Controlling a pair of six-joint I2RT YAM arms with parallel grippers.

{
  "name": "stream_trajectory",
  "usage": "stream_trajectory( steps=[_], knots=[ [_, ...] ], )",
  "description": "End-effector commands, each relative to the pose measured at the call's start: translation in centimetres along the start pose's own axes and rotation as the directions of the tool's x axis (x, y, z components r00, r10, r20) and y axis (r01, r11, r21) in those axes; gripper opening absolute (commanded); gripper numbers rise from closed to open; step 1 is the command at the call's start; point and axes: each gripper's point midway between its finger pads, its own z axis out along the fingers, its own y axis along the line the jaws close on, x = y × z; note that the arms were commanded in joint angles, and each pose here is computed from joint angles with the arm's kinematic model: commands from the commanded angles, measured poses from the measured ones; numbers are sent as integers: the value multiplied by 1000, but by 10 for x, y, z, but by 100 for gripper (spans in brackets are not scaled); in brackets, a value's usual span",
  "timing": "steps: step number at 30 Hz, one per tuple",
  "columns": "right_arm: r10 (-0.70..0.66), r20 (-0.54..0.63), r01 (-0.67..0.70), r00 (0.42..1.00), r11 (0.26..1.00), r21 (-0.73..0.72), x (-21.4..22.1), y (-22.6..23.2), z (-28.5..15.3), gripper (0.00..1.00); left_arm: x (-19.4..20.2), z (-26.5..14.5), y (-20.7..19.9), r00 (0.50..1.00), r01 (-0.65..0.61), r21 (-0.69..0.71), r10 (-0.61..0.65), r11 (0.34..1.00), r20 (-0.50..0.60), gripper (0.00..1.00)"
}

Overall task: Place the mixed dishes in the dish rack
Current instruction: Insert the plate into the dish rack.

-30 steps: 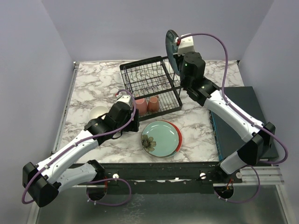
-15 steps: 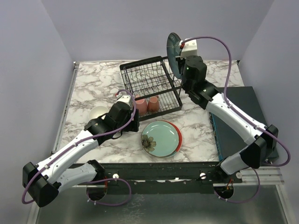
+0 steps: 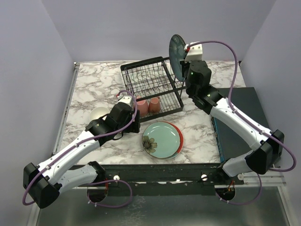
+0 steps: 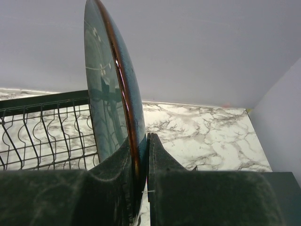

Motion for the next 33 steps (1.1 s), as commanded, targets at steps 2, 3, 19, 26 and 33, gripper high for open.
stream_trajectory(
  steps=[2,3,19,26,33],
  knots=[
    [104,70,-103,992,994,-20,-26,-5,-11,4,5,2,8,1000,-12,-35,12,999,-20,78],
    [103,68,-101,992,995,-21,-26,-4,-11,5,6,2,9,1000,-12,-36,11,999,-21,78],
    [84,35,-83,996,996,-31,-7,11,-8,22,5,1,8,1000,-9,-30,9,1000,-17,78],
    [82,32,-80,996,996,-42,-6,18,-8,25,4,0,9,1000,-8,-31,7,999,-14,78],
    [84,34,-83,996,995,-49,-7,23,-10,33,5,0,9,1000,-8,-31,7,999,-15,78]
  ],
)
